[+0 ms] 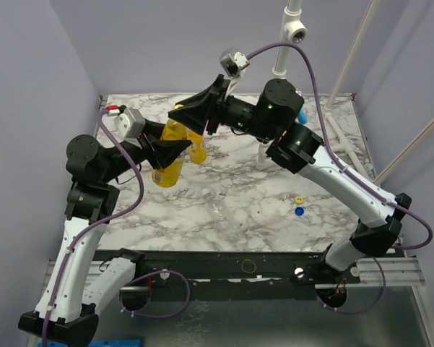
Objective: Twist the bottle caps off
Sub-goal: Unscrew the bottle cap from the plastic bottle.
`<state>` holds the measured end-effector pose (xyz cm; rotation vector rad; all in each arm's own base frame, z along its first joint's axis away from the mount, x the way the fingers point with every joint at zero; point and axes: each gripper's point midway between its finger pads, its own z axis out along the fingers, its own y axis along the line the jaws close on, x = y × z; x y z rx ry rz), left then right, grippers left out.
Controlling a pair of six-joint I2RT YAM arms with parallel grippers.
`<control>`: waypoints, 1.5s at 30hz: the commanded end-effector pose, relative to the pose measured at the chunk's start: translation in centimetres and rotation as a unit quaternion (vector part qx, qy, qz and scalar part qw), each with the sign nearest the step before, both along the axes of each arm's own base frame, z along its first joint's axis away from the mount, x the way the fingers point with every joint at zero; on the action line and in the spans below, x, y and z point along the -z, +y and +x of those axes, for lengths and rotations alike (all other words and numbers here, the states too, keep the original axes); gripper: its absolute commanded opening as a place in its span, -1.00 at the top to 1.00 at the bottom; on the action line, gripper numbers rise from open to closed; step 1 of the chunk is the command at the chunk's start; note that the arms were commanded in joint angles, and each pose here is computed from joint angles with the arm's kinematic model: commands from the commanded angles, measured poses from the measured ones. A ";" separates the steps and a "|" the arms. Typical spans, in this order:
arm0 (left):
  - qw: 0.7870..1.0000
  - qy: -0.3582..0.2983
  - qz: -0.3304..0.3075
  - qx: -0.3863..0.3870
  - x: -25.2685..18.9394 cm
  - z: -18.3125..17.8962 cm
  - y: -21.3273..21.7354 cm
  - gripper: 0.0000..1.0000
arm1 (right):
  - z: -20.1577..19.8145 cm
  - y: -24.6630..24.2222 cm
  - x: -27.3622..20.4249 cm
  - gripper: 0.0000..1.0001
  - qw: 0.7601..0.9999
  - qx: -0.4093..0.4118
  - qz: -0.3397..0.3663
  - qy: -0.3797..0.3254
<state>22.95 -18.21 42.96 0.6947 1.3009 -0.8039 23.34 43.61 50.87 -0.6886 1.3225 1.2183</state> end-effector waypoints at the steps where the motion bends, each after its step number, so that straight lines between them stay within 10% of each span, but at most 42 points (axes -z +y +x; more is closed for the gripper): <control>1: 0.955 0.088 -0.012 0.283 -2.9 -9.4 -3.6 1.00 | -11.3 -2.0 -5.6 0.99 0.952 -0.245 0.065 -0.173; 9: 0.926 0.111 -0.003 0.361 -4.6 -12.7 -4.2 1.00 | -19.4 -6.8 -3.5 0.99 0.821 -0.526 0.036 -0.218; 13: 0.918 0.119 0.004 0.378 -4.2 -13.2 -4.2 1.00 | -19.6 -7.4 -2.7 0.99 0.797 -0.566 -0.002 -0.210; 18: 0.922 0.107 0.007 0.372 -3.9 -12.8 -4.3 1.00 | -17.4 -5.8 -3.9 0.92 0.840 -0.513 0.004 -0.176; 21: 0.931 0.090 0.003 0.353 -3.9 -12.1 -4.4 1.00 | -14.2 -4.1 -5.6 -0.18 0.912 -0.370 0.020 -0.174; 25: 0.956 0.055 -0.010 0.286 -4.1 -9.8 -4.6 1.00 | -7.8 -3.7 -7.2 -0.98 0.977 -0.163 0.019 -0.133; 32: 0.995 -0.011 -0.019 0.098 -4.1 -3.5 -3.0 1.00 | -1.1 -4.0 -6.2 -0.98 1.000 0.011 0.002 -0.018; 45: 0.995 -0.093 0.037 -0.006 -2.5 0.0 -1.1 1.00 | 1.6 -1.8 -4.9 -0.20 0.999 0.040 -0.001 0.033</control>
